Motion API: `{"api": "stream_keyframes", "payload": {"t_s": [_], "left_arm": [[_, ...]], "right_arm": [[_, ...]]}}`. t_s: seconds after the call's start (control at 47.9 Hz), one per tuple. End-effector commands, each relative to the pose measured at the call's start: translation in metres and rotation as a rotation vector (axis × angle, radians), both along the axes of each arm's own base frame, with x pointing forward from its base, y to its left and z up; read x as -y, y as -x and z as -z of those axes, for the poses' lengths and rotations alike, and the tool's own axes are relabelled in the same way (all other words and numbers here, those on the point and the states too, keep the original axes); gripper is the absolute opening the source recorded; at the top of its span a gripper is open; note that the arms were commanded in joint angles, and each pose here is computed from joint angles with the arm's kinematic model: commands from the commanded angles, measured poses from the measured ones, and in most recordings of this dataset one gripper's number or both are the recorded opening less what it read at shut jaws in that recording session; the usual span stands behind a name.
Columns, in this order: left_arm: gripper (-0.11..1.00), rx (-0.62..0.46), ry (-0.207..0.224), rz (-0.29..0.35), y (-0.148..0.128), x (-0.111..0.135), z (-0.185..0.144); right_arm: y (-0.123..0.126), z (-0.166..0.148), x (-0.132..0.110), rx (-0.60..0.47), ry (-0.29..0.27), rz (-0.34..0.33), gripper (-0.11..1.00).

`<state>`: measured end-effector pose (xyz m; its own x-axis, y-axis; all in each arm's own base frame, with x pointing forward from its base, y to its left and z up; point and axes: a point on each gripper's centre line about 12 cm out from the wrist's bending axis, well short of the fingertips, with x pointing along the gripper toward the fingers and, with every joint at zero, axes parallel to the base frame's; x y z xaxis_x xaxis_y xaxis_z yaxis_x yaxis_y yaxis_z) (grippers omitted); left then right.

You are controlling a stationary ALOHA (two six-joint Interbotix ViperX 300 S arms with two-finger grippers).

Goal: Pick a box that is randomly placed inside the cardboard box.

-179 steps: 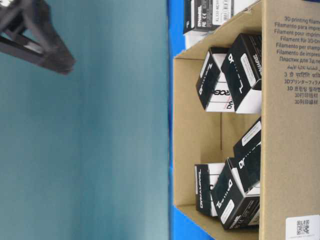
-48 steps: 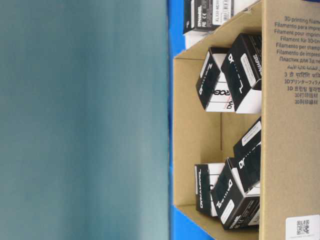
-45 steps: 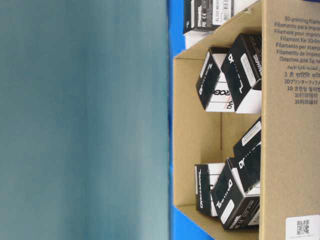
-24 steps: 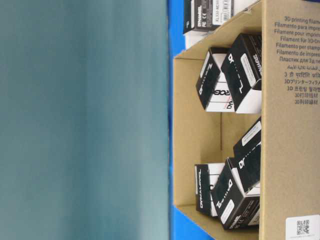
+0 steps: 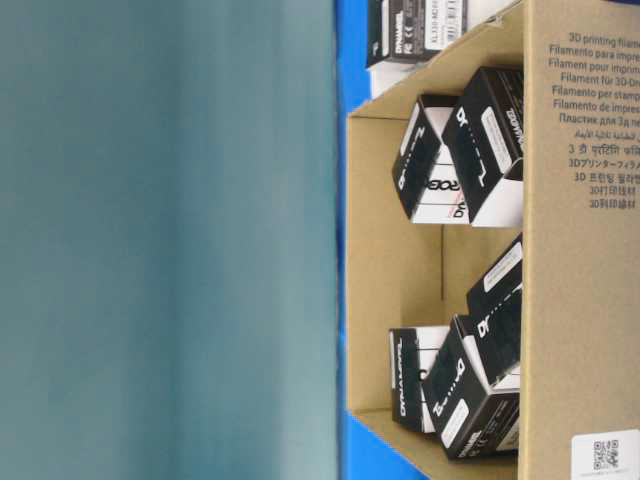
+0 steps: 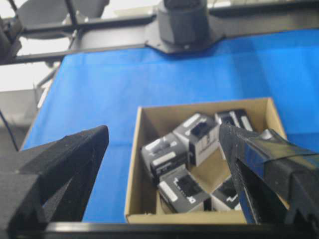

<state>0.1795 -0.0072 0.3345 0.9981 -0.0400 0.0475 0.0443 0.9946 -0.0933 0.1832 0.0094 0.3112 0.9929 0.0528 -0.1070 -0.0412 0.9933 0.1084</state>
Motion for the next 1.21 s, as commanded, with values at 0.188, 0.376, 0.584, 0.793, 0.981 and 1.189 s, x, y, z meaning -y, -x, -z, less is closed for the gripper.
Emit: {"api": "stream_keyframes", "payload": {"t_s": [0.188, 0.376, 0.584, 0.793, 0.981, 1.189], "left_arm": [[-0.07, 0.014, -0.003, 0.0, -0.001, 0.0001, -0.0045], [-0.07, 0.016, -0.006, 0.0, -0.001, 0.0001, -0.0051], [-0.07, 0.016, -0.007, 0.0, -0.001, 0.0001, -0.0051], [-0.07, 0.016, -0.007, -0.002, -0.001, -0.0002, -0.0051], [-0.07, 0.016, -0.007, -0.005, -0.0007, -0.0008, -0.0047], [-0.07, 0.016, -0.006, -0.011, -0.0008, -0.0019, -0.0047]], "right_arm": [[0.0053, -0.0076, -0.0002, 0.049, -0.001, -0.002, 1.0], [0.0073, -0.0088, -0.0001, 0.061, -0.002, -0.002, 1.0], [0.0067, -0.005, -0.0001, 0.051, -0.001, -0.002, 1.0], [0.0064, -0.0048, -0.0001, 0.049, -0.001, -0.002, 1.0], [0.0067, -0.0038, -0.0001, 0.048, -0.001, -0.002, 1.0], [0.0067, -0.0038, -0.0001, 0.048, -0.001, -0.002, 1.0]]}}
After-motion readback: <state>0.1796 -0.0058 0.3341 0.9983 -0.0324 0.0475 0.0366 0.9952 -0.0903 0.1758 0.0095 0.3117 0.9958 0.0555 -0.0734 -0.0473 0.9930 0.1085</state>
